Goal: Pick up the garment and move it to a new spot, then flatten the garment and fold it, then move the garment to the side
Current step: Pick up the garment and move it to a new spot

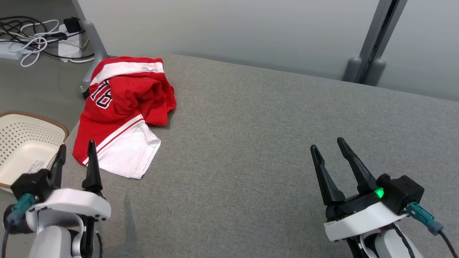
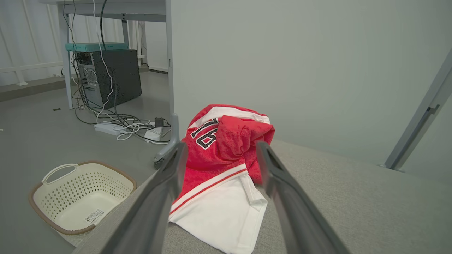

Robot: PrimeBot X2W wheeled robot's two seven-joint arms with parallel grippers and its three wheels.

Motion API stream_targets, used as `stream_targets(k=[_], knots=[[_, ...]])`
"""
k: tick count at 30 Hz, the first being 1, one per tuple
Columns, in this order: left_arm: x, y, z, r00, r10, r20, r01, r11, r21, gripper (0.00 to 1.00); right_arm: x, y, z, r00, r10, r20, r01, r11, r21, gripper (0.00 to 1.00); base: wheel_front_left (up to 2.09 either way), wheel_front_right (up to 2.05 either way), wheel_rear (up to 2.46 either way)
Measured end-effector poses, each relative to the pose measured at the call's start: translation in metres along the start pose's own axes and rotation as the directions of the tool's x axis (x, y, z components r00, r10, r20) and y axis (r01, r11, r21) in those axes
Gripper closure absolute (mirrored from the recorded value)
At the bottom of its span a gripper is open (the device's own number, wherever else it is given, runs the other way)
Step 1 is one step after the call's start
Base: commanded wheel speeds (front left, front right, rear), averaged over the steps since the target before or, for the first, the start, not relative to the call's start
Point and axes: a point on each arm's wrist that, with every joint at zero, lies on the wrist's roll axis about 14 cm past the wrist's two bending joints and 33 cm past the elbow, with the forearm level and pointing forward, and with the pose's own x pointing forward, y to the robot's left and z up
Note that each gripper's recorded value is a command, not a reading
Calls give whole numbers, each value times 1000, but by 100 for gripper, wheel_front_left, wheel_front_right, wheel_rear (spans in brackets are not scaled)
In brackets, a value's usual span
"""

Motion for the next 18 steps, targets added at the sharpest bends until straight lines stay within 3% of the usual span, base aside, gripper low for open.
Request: stream_targets(k=[10, 18], knots=[[64, 8, 21, 997, 4, -81, -3, 1000, 11, 0, 12, -12, 8, 999, -5, 45, 4, 1000, 10, 0, 0, 0, 0], [113, 18, 11, 979, 36, -198, -40, 999, -17, 0, 25, -39, 18, 995, -39, 94, 38, 999, 8, 0, 0, 0, 0]])
